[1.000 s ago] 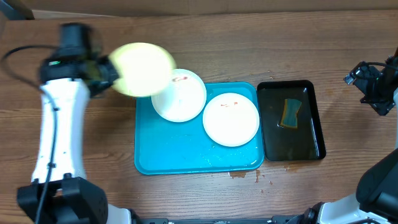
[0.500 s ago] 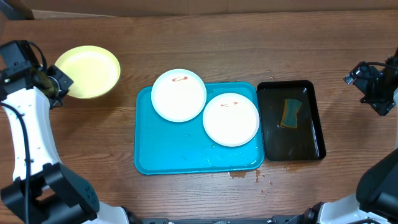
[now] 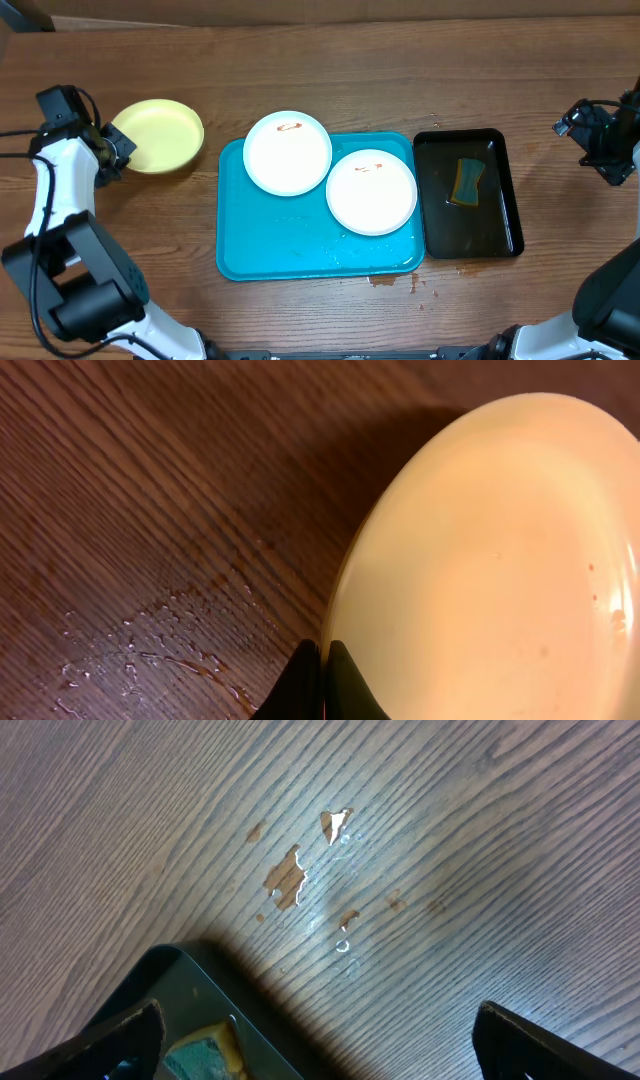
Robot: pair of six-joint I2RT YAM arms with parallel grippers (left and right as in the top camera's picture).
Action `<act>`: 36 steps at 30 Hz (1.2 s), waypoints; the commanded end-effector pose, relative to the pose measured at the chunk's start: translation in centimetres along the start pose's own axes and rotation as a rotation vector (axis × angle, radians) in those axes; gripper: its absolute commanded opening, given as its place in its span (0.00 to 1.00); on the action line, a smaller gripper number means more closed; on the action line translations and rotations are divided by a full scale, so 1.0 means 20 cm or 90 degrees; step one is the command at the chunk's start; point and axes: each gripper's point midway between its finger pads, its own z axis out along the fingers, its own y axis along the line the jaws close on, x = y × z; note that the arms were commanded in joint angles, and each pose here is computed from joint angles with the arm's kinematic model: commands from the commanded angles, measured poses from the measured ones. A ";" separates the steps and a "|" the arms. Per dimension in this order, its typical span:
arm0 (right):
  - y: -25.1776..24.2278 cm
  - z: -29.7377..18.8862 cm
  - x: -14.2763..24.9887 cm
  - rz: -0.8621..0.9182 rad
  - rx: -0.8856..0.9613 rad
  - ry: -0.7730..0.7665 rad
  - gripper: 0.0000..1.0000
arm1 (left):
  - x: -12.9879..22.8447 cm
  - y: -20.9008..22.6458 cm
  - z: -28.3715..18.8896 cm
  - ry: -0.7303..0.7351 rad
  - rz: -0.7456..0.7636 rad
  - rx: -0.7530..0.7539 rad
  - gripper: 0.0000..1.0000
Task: Clean dirty plates on tray and stack at the side
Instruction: 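Carry the yellow plate left and set it on the table, then move the left gripper to the near white plate's rim and grip it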
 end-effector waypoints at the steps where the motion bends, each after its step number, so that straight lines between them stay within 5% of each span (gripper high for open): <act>1: 0.01 -0.02 -0.03 -0.002 -0.003 -0.011 1.00 | 0.09 0.01 0.11 0.042 0.010 -0.017 0.04; 7: 0.01 -0.02 -0.03 -0.002 -0.003 -0.011 1.00 | 0.17 -0.06 0.16 0.090 0.060 0.031 0.04; 9: 0.01 -0.02 -0.03 -0.002 -0.003 -0.011 1.00 | 0.19 -0.10 0.16 0.101 0.074 0.062 0.11; 10: 0.01 -0.02 -0.03 -0.002 -0.003 -0.011 1.00 | 0.21 -0.13 0.15 0.111 0.093 0.089 0.32; 11: 0.01 -0.02 -0.03 -0.002 -0.003 -0.011 1.00 | 0.22 -0.17 0.14 0.121 0.109 0.119 0.71; 12: 0.01 -0.02 -0.03 -0.002 -0.003 -0.011 1.00 | 0.24 -0.20 0.13 0.133 0.118 0.146 0.93; 13: 0.01 -0.02 -0.03 -0.002 -0.003 -0.011 1.00 | 0.26 -0.22 0.11 0.143 0.124 0.166 0.98; 26: 0.01 -0.02 -0.03 -0.002 -0.003 -0.011 1.00 | 0.28 -0.38 -0.48 0.141 0.166 0.234 1.00; 36: 0.01 -0.02 -0.03 -0.002 -0.003 -0.011 1.00 | 0.74 -0.68 -0.81 0.194 0.336 0.280 1.00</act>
